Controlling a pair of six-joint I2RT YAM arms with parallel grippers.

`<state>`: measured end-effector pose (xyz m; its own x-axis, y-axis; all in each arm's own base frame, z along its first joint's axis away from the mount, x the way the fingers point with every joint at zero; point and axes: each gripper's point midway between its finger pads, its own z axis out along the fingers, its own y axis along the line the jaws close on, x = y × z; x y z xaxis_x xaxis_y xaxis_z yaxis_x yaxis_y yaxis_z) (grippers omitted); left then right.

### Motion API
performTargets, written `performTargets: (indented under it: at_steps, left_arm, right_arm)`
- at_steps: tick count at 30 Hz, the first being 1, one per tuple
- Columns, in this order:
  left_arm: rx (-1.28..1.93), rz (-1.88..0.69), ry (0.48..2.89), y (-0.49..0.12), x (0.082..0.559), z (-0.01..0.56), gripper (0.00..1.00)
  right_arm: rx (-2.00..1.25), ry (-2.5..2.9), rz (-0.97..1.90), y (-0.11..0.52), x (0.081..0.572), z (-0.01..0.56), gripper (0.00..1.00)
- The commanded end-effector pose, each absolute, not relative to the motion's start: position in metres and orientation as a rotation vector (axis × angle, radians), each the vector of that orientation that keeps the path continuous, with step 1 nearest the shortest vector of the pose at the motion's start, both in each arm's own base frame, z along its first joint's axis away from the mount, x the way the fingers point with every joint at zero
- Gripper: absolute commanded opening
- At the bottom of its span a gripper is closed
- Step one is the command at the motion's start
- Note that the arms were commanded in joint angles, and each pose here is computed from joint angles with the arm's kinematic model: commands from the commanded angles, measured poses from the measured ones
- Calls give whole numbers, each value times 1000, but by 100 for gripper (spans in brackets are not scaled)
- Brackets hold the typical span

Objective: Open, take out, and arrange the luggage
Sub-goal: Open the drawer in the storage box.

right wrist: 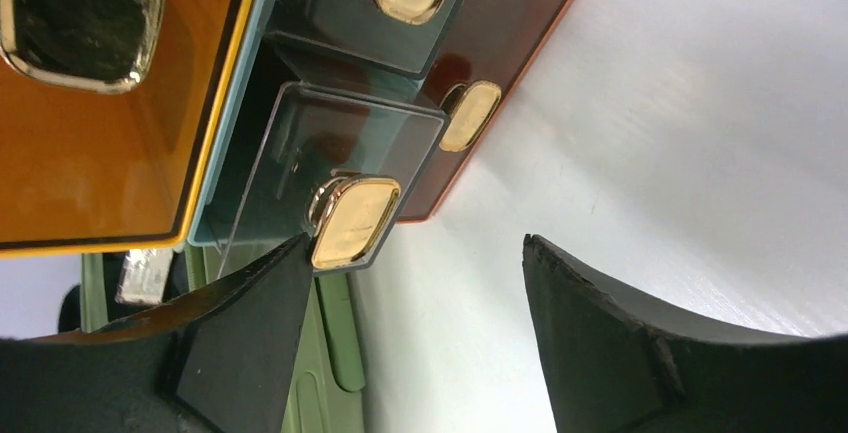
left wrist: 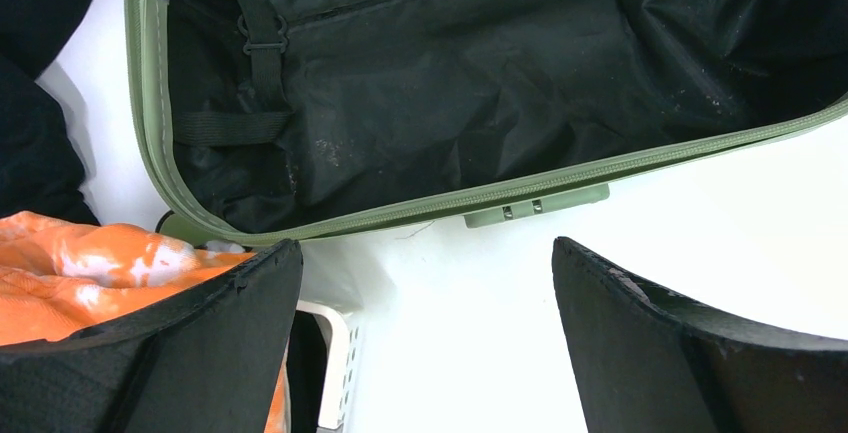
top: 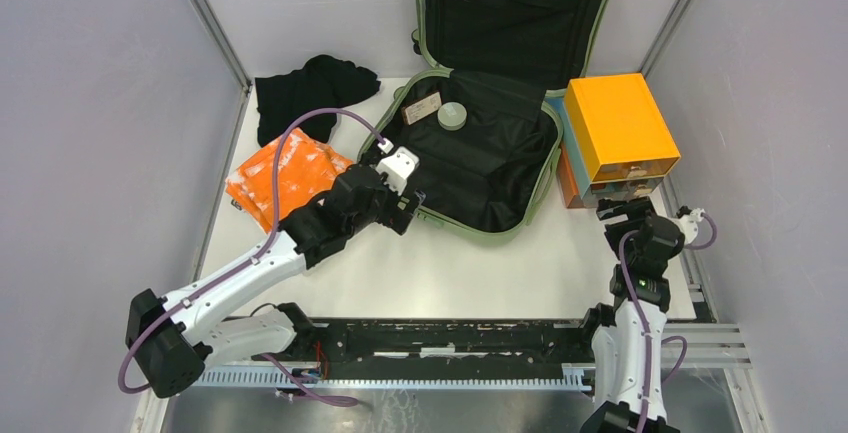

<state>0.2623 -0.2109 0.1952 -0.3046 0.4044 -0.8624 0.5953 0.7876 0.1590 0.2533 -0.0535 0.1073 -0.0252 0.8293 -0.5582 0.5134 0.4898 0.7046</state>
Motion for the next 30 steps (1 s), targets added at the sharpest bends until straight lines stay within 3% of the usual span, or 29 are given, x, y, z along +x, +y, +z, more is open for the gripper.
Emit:
performTargets:
  at_steps: [1,7,13,16,21,24,28,30]
  left_arm:
    - [760,-227,1907,-213,267,204,100]
    - [754,-266,1887,-218,266,211,100]
    - [775,-374,1872,-234,260,224,94]
    - [804,-544,1843,-258,248,245,93]
    - [807,-1050,1732,-319,213,297,89]
    - [772,-1324,1687,-354,204,317,79]
    - [773,-1437,1670,-382,209,322,61]
    - [786,-1434,1676,-386,212,319,57]
  right_arm:
    - [986,1808,387,-38,253,106,83]
    - [832,1805,207,-54,253,150,91]
    - [605,1776,340,-26,268,181,88]
    - [373,1743,407,-2,273,209,86]
    - [53,1625,362,21,271,282,76]
    - [-10,1566,332,25,274,322,64]
    - [121,1688,161,-10,289,322,29]
    - [190,1741,98,-21,287,308,19]
